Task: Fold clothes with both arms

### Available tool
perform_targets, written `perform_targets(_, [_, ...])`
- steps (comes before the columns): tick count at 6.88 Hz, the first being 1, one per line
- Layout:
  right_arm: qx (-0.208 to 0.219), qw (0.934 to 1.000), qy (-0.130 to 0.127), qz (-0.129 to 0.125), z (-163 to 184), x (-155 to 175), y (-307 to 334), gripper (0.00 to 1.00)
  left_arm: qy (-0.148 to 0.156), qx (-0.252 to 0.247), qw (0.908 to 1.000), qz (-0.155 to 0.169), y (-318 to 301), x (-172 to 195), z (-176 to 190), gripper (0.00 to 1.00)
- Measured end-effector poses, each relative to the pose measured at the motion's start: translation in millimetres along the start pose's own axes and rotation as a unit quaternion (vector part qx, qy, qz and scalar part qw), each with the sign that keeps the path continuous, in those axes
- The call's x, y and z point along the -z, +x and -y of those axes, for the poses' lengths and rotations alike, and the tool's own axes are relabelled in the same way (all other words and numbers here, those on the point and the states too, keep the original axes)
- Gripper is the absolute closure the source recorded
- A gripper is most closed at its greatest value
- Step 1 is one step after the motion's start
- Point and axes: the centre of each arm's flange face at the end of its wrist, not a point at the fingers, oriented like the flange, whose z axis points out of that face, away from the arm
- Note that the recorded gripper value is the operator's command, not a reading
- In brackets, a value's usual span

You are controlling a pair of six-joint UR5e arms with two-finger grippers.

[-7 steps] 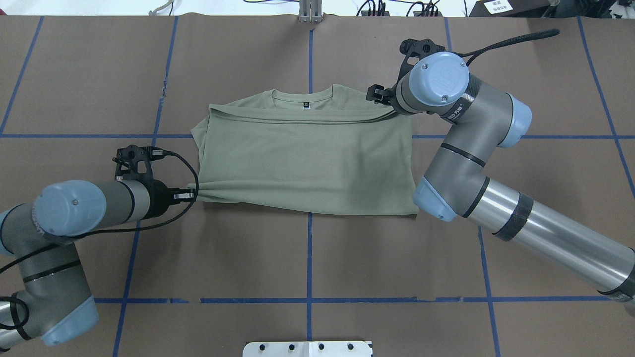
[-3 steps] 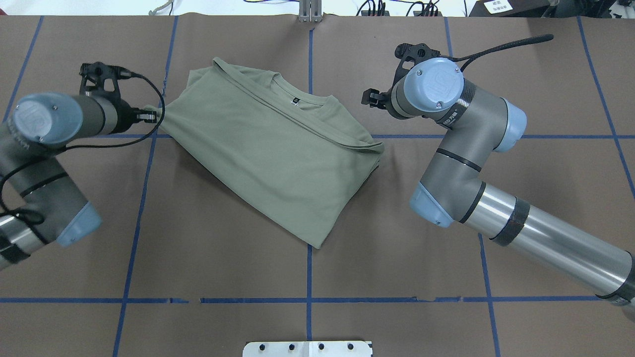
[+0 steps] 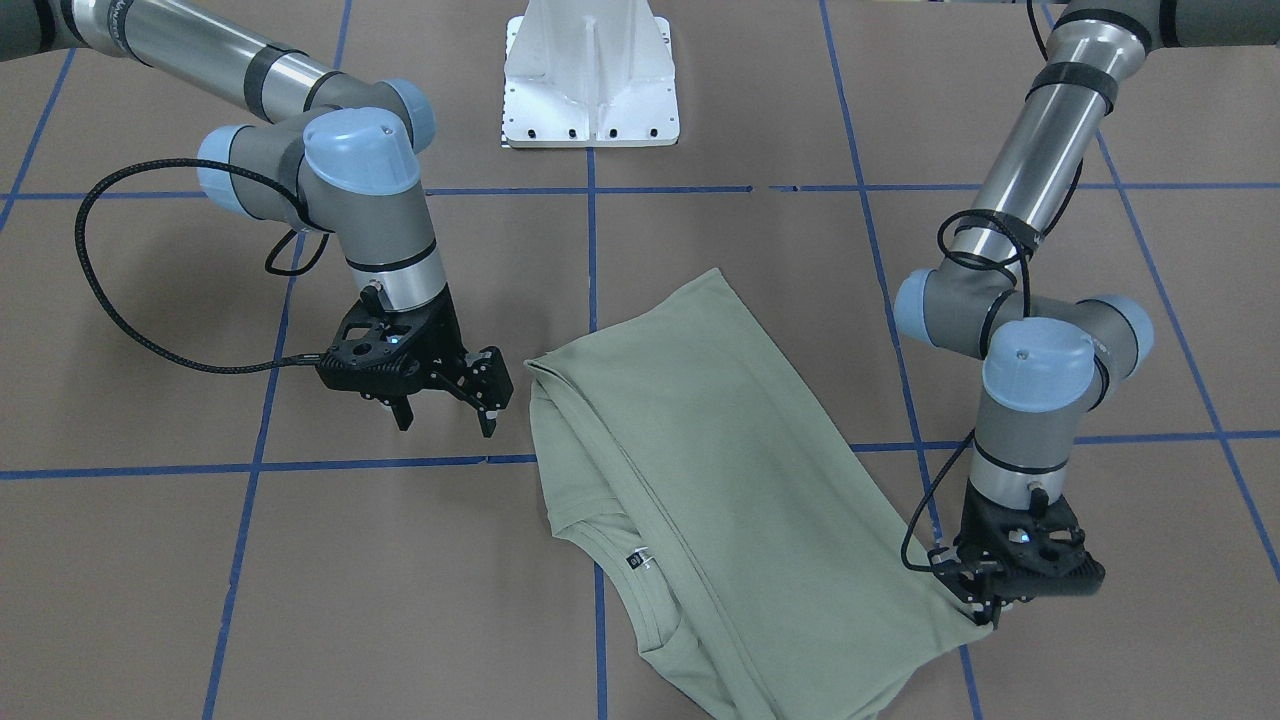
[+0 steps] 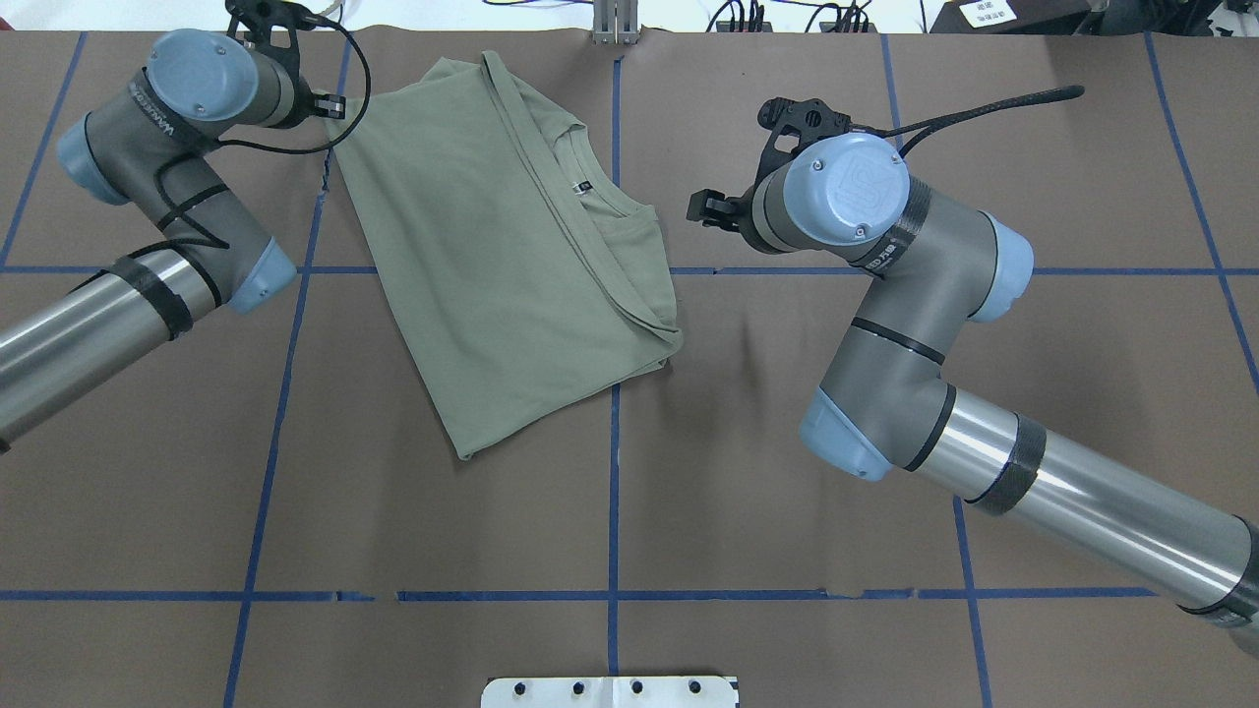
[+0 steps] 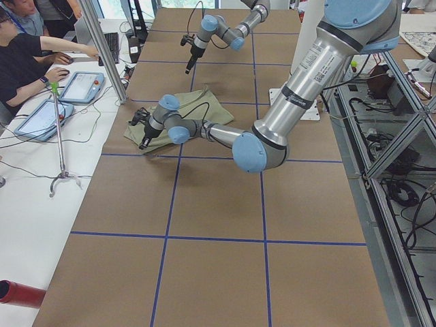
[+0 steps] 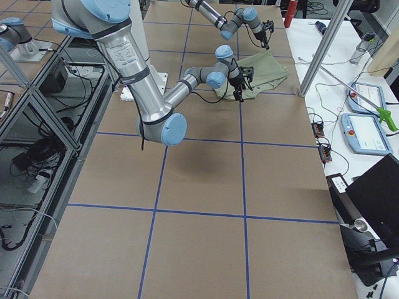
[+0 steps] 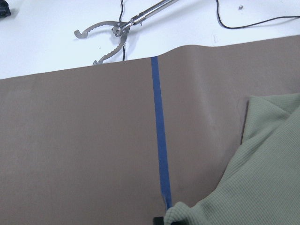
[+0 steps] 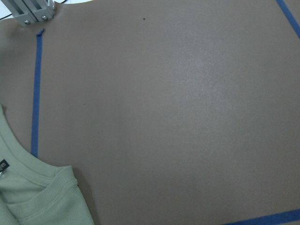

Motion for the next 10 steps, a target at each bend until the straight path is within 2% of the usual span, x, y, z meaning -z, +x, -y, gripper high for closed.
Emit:
perform_targets(1, [0.004,0.9999,-0.004,0.009,-8,4,-12,0.0,0.01,-0.026,0.9996,0.002,-19,0,11,0.0])
perform_targets(2, [0.006,0.9998,-0.006,0.016,-17,5,-29,0.0,0.017,-0.044,0.9988,-0.016,-32,9,8,0.0])
perform_targets(3, [-0.002,0.9999,0.003,0.015,-21,-1,-53,0.01,0.012,-0.051,0.9974,-0.049,-36,23,2,0.0])
perform_targets(4, [-0.012,0.9997,0.018,0.006,-24,-17,-90,0.09,0.007,-0.051,0.9959,-0.074,-37,34,-6,0.0])
perform_targets(5, [-0.016,0.9995,0.027,-0.001,-24,-33,-127,0.19,0.005,-0.043,0.9953,-0.087,-39,43,-13,0.0])
perform_targets(6, [-0.015,0.9993,0.032,-0.009,-24,-56,-145,0.23,0.004,-0.031,0.9951,-0.094,-38,48,-18,0.0])
perform_targets(8, [0.001,0.9987,0.043,-0.028,-25,-100,-138,0.27,0.001,-0.015,0.9949,-0.1,-32,51,-24,0.0])
perform_targets(10, [0.016,0.998,0.047,-0.039,-31,-114,-130,0.43,-0.002,-0.008,0.9948,-0.101,-29,50,-28,0.0])
